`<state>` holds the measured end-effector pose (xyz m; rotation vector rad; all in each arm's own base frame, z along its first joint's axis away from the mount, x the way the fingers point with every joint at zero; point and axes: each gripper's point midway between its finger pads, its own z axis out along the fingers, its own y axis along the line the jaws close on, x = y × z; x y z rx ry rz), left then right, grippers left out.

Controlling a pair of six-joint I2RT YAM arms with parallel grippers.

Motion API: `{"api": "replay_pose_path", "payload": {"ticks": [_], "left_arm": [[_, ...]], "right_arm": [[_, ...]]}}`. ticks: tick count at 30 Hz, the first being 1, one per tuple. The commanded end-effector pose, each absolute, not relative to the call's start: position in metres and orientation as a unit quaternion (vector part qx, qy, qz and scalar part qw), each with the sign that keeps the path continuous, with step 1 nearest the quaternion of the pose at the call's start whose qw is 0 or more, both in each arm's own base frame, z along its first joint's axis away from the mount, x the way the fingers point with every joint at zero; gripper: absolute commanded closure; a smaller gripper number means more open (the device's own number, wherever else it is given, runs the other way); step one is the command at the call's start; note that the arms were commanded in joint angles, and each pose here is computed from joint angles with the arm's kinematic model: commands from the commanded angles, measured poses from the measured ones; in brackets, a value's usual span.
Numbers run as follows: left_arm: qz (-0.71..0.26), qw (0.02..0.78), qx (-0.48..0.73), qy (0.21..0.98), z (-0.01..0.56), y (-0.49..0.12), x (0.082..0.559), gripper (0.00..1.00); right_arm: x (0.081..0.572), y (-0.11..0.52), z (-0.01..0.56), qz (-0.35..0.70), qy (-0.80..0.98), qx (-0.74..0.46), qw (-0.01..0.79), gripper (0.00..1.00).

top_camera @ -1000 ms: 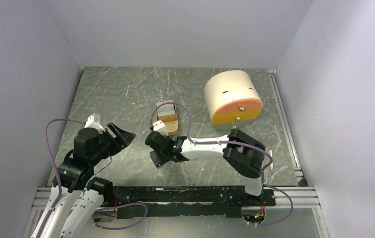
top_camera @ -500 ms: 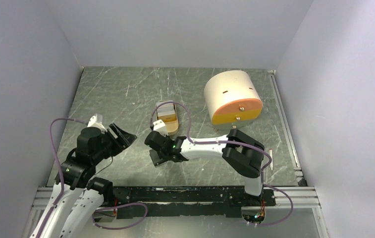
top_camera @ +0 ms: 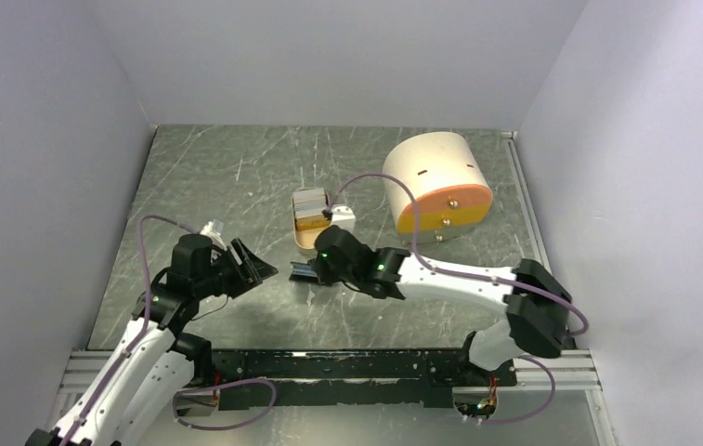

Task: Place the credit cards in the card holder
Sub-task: Open the card holder at the center of the board.

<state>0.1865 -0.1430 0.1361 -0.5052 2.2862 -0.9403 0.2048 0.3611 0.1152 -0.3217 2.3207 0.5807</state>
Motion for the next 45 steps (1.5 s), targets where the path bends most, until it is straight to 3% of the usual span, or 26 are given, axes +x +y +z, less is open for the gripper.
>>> {"api": "replay_pose_path", "payload": {"ticks": [1,12,18,31,37,45], "left_arm": [[-0.420,0.279,-0.162,0.849,0.139,-0.166,0.186,0.38],[-0.461,0.232,-0.133,0.846,0.119,-0.185,0.180,0.40],[-0.468,0.224,-0.128,0.845,0.115,-0.187,0.177,0.46],[-0.528,0.159,-0.091,0.829,0.100,-0.215,0.158,0.66],[-0.505,0.182,-0.082,0.840,0.100,-0.222,0.164,0.54],[-0.556,0.161,-0.152,0.801,0.117,-0.231,0.172,0.41]], "right_arm": [[0.195,0.352,0.140,0.285,0.891,-0.061,0.349,1.00],[0.158,0.343,0.181,0.424,0.854,0.011,0.301,1.00],[0.144,0.345,0.196,0.488,0.831,0.056,0.260,1.00],[0.153,0.321,0.169,0.459,0.840,0.111,0.267,1.00],[0.166,0.316,0.163,0.435,0.846,0.102,0.292,1.00],[0.167,0.317,0.144,0.395,0.866,0.049,0.302,0.97]]}}
